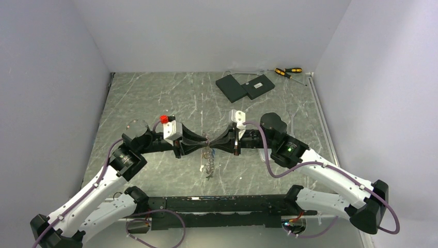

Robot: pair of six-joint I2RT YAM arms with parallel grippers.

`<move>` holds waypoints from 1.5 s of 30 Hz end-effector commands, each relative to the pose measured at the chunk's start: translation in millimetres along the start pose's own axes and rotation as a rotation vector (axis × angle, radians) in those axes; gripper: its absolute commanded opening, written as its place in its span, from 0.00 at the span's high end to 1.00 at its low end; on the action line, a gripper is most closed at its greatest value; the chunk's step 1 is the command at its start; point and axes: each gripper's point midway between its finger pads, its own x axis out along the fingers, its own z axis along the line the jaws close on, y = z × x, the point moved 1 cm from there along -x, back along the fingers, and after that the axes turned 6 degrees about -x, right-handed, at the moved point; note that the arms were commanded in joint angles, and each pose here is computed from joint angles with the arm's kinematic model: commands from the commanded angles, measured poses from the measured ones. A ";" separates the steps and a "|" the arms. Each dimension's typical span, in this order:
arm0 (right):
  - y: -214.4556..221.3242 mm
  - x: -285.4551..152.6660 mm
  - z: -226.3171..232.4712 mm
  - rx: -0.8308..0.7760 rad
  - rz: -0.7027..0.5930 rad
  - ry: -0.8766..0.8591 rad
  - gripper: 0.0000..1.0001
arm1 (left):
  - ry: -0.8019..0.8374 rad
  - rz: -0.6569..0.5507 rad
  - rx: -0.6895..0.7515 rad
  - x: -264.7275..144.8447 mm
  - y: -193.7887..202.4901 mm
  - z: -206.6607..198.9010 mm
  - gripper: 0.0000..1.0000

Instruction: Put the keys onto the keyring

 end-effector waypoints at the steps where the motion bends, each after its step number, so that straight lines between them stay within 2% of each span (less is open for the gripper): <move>1: -35.3 -6.1 -6.9 -0.086 -0.059 0.031 1.00 | -0.035 -0.002 0.084 -4.3 -12.3 5.0 0.68; 3: -33.1 -6.9 -7.7 -0.085 -0.049 0.038 1.00 | -0.049 0.030 0.094 -6.0 -6.1 7.4 0.61; 8: -24.6 -9.2 -12.7 -0.076 0.011 0.067 1.00 | -0.083 0.055 0.136 -11.2 -3.4 11.4 0.54; 11: -19.4 -10.7 -20.6 -0.074 0.074 0.100 1.00 | -0.106 0.062 0.136 -11.6 -0.8 15.9 0.55; 16: -23.6 -15.7 -25.5 -0.080 0.102 0.133 1.00 | -0.108 0.064 0.119 -9.0 1.3 18.1 0.56; 28: 2.1 -2.3 -23.6 -0.048 0.241 0.096 1.00 | -0.108 0.078 0.087 -3.8 7.8 22.1 0.63; 34: 3.3 1.4 -24.6 -0.057 0.257 0.090 1.00 | -0.064 0.111 0.057 2.1 18.3 18.6 0.60; 45: 5.7 9.9 -20.9 -0.059 0.276 0.056 1.00 | -0.032 0.134 0.026 8.7 25.7 14.9 0.61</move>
